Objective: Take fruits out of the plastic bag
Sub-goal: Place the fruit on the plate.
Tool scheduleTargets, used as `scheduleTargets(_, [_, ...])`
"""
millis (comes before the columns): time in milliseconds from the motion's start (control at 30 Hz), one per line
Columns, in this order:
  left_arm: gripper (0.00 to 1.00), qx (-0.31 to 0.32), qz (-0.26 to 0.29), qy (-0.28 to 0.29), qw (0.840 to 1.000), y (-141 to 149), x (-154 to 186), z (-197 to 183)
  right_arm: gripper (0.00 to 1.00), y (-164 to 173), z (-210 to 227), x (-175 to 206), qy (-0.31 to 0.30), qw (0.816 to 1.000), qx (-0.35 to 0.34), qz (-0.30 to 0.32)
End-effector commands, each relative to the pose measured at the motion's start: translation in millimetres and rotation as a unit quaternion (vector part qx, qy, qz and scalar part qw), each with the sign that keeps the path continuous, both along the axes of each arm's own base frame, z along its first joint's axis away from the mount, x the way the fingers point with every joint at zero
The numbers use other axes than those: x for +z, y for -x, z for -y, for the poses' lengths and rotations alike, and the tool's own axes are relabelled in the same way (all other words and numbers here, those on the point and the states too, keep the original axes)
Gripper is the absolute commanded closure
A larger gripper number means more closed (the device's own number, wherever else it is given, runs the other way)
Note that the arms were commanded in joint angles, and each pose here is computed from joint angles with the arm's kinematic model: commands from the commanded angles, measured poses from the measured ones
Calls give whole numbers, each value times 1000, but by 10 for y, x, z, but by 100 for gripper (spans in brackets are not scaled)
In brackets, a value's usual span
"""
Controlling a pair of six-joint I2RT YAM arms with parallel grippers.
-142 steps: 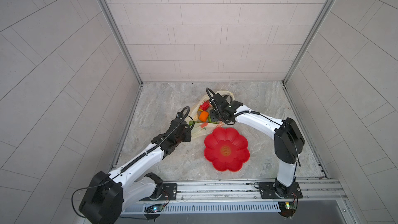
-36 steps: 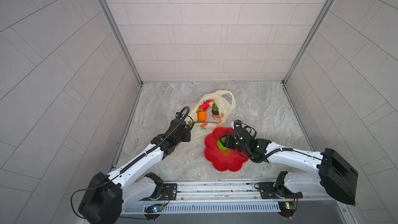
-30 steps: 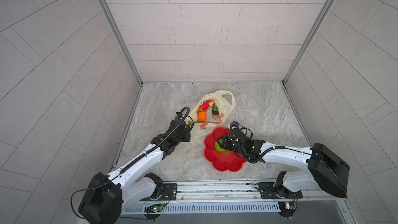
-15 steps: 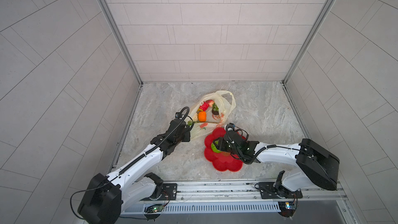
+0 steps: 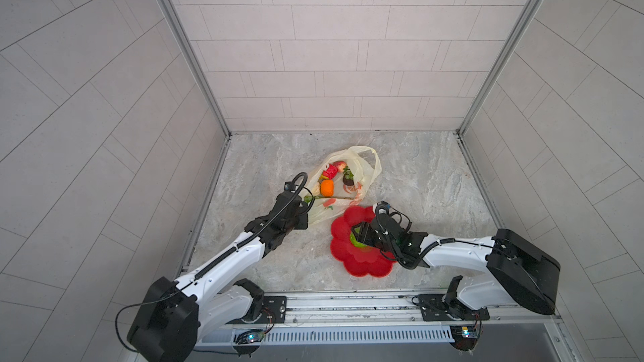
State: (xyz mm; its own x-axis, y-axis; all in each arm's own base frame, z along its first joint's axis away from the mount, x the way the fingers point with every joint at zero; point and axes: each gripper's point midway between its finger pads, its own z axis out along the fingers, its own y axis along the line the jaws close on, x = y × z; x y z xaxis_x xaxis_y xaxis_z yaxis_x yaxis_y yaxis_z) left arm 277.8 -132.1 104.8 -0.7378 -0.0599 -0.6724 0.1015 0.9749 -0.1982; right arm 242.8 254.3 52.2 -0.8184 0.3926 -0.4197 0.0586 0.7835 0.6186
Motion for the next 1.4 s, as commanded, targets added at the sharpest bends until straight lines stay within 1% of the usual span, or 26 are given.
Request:
scheduleTargets(0, [100, -5, 3, -8, 1000, -8, 11, -1, 30, 61, 225, -166, 18, 999, -31, -23])
scheduleTargets(33, [100, -5, 3, -7, 1000, -14, 14, -3, 31, 59, 251, -167, 15, 999, -35, -23])
scheduleTargets(133, [100, -7, 0, -7, 1000, -10, -2, 7, 36, 43, 275, -110, 6, 999, -37, -15])
scheduleTargets(233, [100, -7, -1, -8, 1000, -14, -9, 11, 45, 37, 239, -37, -22, 999, -39, -16])
scheduleTargets(400, [100, -7, -2, -8, 1000, -19, -21, 15, 47, 24, 100, 76, -72, 996, -37, -23])
scheduleTargets(533, [100, -7, -2, -8, 1000, -16, -23, 14, 49, 3, -53, 51, -99, 994, -28, -35])
scheduleTargets(600, [100, -7, -2, -10, 1000, -17, -21, 9, 51, 5, -129, 1, -101, 994, -20, -44])
scheduleTargets(667, [100, -6, -1, -10, 1000, -17, -13, 4, 51, 8, -177, -44, -100, 994, -16, -47])
scheduleTargets(733, [100, -5, 0, -10, 1000, -18, -8, 0, 48, 7, -187, -65, -96, 994, -13, -42])
scheduleTargets(900, [100, -4, 1, -13, 1000, -18, -2, -13, 44, 33, -64, -204, -74, 995, -30, -55])
scheduleTargets(1067, [100, -4, 4, -13, 1000, -14, 15, -15, 36, 62, 77, -360, -69, 994, -49, -74])
scheduleTargets(1267, [100, -4, 4, -13, 1000, -16, 11, -19, 34, 59, 191, -334, -70, 993, -65, -69])
scheduleTargets(1367, [100, -5, 3, -13, 1000, -14, 7, -16, 35, 60, 236, -295, -85, 992, -72, -61])
